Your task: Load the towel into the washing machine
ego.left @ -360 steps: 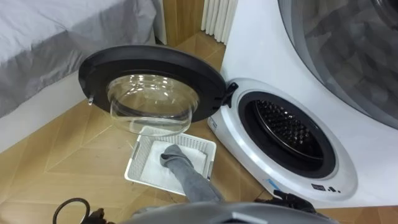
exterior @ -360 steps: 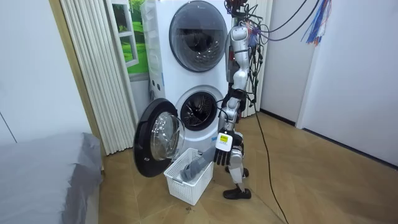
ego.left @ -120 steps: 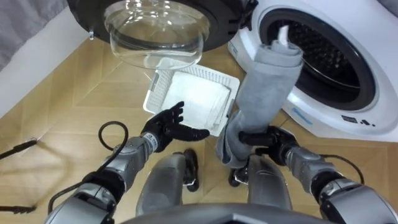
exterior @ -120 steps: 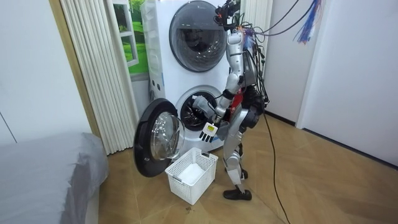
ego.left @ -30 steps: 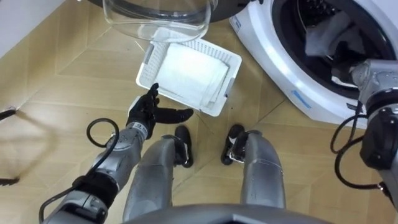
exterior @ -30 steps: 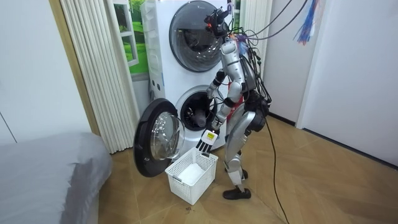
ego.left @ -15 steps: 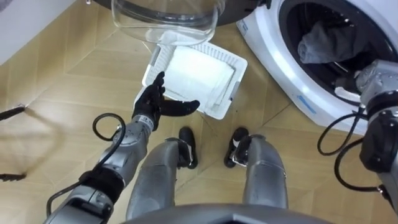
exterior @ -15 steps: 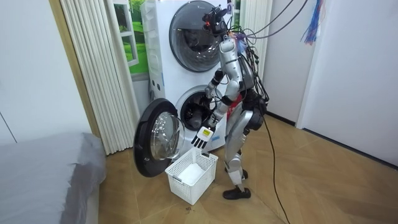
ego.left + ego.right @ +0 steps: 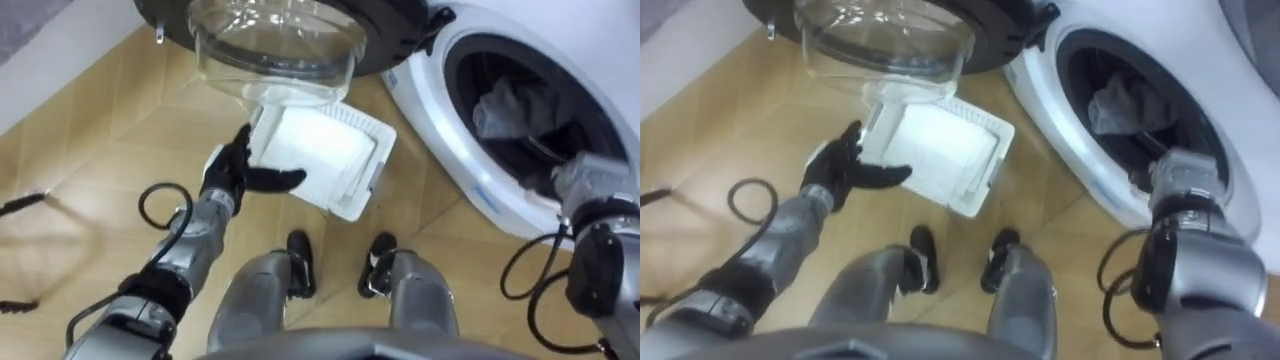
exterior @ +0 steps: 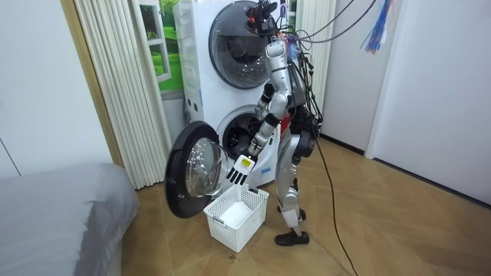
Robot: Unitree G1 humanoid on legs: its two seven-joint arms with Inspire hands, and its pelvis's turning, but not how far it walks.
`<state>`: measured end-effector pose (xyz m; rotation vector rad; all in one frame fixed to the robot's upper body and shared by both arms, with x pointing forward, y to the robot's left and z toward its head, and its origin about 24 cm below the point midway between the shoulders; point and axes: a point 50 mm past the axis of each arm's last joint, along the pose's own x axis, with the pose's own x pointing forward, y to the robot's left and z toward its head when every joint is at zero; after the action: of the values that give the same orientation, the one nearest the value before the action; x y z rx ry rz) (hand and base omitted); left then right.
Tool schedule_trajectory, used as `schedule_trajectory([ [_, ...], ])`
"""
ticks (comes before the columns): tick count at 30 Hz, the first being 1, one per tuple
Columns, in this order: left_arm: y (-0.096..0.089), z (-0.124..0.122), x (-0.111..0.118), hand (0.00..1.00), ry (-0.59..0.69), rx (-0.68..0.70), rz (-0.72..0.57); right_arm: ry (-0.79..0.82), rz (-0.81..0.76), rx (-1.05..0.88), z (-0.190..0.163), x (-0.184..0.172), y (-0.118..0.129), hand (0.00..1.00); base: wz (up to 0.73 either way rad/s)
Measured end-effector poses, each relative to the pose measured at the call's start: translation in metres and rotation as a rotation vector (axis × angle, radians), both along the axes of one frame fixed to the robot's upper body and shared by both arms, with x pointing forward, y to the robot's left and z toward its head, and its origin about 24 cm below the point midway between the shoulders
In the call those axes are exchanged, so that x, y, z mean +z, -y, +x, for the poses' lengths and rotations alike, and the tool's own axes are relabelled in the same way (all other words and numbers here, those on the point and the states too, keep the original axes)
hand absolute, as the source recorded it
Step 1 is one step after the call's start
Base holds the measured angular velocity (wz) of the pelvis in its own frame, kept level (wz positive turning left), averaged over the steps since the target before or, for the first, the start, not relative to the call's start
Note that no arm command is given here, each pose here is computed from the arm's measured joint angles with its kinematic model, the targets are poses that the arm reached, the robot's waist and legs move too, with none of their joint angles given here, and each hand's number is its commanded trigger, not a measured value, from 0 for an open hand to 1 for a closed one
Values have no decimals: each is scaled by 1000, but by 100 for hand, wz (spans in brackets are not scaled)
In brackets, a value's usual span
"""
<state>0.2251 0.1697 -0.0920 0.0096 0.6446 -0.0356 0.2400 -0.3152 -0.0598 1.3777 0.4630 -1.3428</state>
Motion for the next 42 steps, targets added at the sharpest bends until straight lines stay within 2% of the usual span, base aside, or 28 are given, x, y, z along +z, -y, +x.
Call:
schedule_trajectory([
  [2,-10,-8,-8,0,-40,2,57,-27,-2,-3,-14,-11,0,0,0],
  [6,-37,-40,-24,0,-125,4,203,-91,-25,32,-53,-38,-4,0,-5],
  [8,-54,-61,-31,0,-180,55,250,-116,-40,123,-61,-48,-15,0,-69],
  [9,-66,-73,-36,0,-227,107,274,-142,-84,227,-64,-52,-24,0,-43],
  [10,-65,-87,-43,0,-278,127,262,-202,-138,317,-81,-61,-25,0,-5],
  [14,-65,-101,-47,0,-283,131,258,-369,-232,534,-139,-81,-28,0,70],
  [16,-74,-123,-51,0,-328,153,282,-492,-290,795,-164,-90,-35,0,-14],
  [17,-76,-129,-52,0,-347,163,287,-513,-306,867,-168,-92,-38,0,-26],
  [19,-79,-155,-58,0,-427,189,288,-585,-382,1138,-175,-94,-43,0,-30],
  [22,-79,-165,-61,0,-468,194,286,-635,-443,1406,-181,-98,-51,0,-14],
  [25,-79,-164,-62,0,-471,197,286,-605,-455,1558,-180,-100,-60,0,-14],
  [29,-80,-169,-63,0,-489,211,290,-579,-449,1655,-181,-101,-64,0,-9],
  [34,-83,-190,-67,0,-571,259,300,-562,-375,1683,-194,-104,-65,0,-2],
  [42,-73,-202,-72,0,-657,211,302,-530,-282,1694,-202,-107,-70,0,4],
])
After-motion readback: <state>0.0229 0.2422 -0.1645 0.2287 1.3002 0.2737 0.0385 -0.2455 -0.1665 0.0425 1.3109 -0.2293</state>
